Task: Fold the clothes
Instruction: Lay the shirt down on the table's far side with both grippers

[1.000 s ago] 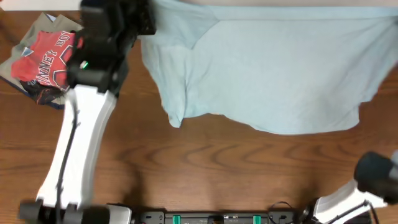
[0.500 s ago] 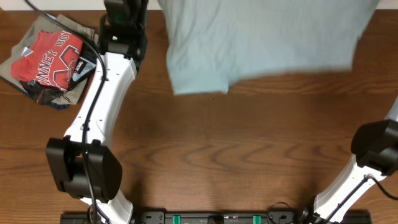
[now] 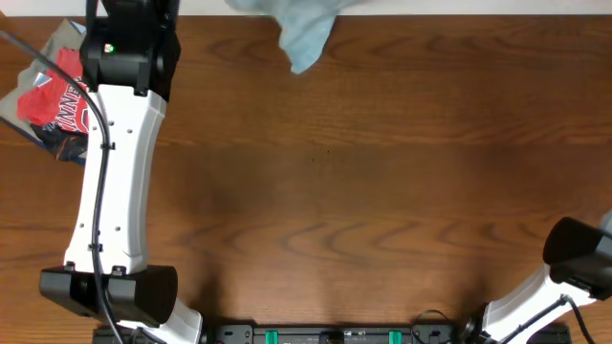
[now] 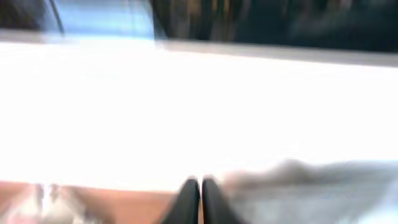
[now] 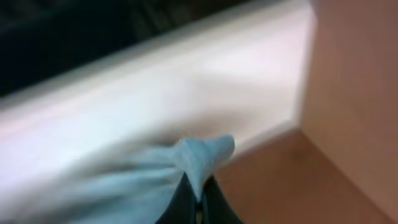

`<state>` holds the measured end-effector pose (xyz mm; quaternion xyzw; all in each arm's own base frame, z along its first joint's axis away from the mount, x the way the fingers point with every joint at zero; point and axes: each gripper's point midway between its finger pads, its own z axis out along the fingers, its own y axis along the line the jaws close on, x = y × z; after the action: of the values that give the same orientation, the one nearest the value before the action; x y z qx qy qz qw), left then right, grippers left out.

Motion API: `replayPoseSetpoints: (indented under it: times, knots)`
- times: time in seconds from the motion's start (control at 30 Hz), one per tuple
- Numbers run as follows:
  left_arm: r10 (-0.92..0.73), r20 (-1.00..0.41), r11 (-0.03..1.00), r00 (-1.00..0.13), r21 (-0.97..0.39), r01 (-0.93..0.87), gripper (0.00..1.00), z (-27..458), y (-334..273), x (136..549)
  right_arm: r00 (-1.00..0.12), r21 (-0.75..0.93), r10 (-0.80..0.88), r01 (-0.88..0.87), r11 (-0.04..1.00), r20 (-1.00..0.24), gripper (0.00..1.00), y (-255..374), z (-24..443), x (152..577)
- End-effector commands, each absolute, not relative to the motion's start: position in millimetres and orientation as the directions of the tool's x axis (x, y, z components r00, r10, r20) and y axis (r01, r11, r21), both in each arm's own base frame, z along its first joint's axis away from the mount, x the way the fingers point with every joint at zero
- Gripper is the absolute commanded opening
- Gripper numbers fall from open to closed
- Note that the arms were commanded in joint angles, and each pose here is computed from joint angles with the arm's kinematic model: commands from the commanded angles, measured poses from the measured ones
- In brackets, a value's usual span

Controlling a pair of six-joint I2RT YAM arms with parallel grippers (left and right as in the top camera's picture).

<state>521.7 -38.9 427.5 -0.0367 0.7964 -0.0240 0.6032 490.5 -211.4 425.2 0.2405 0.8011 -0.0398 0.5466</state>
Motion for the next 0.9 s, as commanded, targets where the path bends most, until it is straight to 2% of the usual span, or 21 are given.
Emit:
replayPoseSetpoints:
  times: [0.0,0.17,0.27,0.43,0.6,0.67,0.73,0.87]
  knots:
    - [-0.155,-0.849,0.987,-0.504,-0.159,-0.035,0.06,361,-46,510,-0.463,0.035,0.372,0.589,0.808,-0.805,0.01,-252,346,480]
    - [-0.156,-0.584,0.958,-0.797,-0.286,0.023,0.06,279,-82,466,-0.675,-0.045,0.457,0.586,0.809,-0.579,0.01,-242,262,453]
    - [-0.121,-0.448,0.944,-0.886,-0.329,0.037,0.06,247,-101,440,-0.757,-0.078,0.496,0.576,0.814,-0.425,0.01,-232,224,433]
    - [-0.057,-0.387,0.942,-0.920,-0.326,0.079,0.06,215,-130,427,-0.814,-0.133,0.522,0.564,0.815,-0.255,0.01,-225,190,407]
    - [0.013,-0.416,0.930,-0.909,-0.330,0.164,0.08,193,-169,435,-0.817,-0.182,0.522,0.568,0.803,-0.243,0.01,-231,188,401]
    - [0.037,-0.415,0.924,-0.909,-0.333,0.190,0.21,183,-186,437,-0.817,-0.185,0.522,0.568,0.802,-0.243,0.01,-231,188,400]
    - [0.039,-0.397,0.920,-0.917,-0.344,0.189,0.24,169,-203,439,-0.817,-0.185,0.523,0.568,0.802,-0.242,0.01,-231,188,400]
    - [0.074,-0.369,0.909,-0.926,-0.357,0.215,0.40,137,-239,440,-0.817,-0.185,0.523,0.569,0.802,-0.244,0.01,-232,188,400]
